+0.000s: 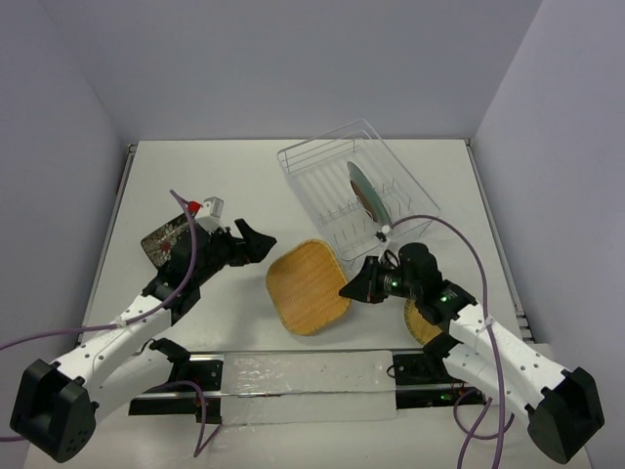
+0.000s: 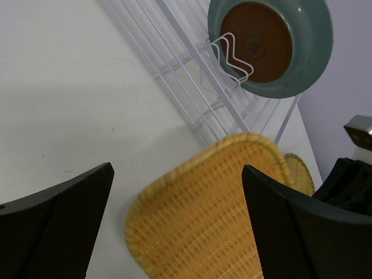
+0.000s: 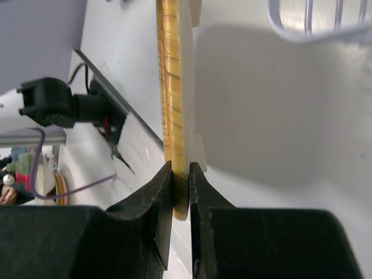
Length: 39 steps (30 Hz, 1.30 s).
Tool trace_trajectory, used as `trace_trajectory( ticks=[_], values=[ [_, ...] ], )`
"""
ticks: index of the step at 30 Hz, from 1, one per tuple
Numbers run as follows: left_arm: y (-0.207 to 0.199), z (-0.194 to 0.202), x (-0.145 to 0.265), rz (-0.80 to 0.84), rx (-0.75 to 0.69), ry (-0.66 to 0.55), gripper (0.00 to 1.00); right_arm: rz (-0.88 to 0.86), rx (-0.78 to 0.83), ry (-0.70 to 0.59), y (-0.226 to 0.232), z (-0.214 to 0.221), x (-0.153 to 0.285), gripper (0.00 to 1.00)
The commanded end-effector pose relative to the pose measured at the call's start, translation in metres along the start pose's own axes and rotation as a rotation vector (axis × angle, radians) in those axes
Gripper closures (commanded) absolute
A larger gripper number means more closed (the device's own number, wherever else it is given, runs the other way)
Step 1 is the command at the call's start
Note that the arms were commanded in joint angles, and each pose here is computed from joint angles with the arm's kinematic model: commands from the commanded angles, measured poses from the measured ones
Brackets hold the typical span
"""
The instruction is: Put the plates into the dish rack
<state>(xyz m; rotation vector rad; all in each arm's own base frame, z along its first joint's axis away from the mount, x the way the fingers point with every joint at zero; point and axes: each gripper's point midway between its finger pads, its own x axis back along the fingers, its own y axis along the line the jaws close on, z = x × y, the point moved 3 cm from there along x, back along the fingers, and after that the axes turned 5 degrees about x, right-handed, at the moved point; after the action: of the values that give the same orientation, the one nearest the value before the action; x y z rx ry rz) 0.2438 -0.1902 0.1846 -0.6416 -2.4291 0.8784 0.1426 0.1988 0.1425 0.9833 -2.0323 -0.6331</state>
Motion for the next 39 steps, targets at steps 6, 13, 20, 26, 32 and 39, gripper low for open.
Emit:
trace_trajectory(
  ticks=[6, 13, 20, 26, 32, 39],
  values=[
    [-0.009, 0.003, 0.016, 0.108, 0.032, -0.053, 0.01, -0.061, 0.189, -0.342, 0.064, -0.1, 0.034, 1.0],
    [-0.021, 0.011, 0.019, 0.211, 0.042, -0.03, 0.01, -0.115, 0.218, -0.424, 0.087, -0.124, 0.046, 1.0],
    [-0.042, 0.016, 0.017, 0.375, 0.059, 0.001, 0.01, -0.239, 0.192, -0.418, 0.099, -0.128, 0.044, 1.0],
    [-0.06, 0.015, 0.019, 0.489, 0.046, 0.026, 0.16, -0.279, 0.186, -0.452, 0.095, -0.134, 0.052, 1.0],
    [-0.08, 0.009, 0.028, 0.603, 0.032, 0.024, 0.57, -0.309, 0.139, -0.407, 0.079, -0.129, 0.044, 1.0],
    [-0.098, -0.006, 0.036, 0.666, -0.012, -0.026, 0.7, -0.285, 0.129, -0.335, 0.061, -0.122, 0.028, 1.0]
  ],
)
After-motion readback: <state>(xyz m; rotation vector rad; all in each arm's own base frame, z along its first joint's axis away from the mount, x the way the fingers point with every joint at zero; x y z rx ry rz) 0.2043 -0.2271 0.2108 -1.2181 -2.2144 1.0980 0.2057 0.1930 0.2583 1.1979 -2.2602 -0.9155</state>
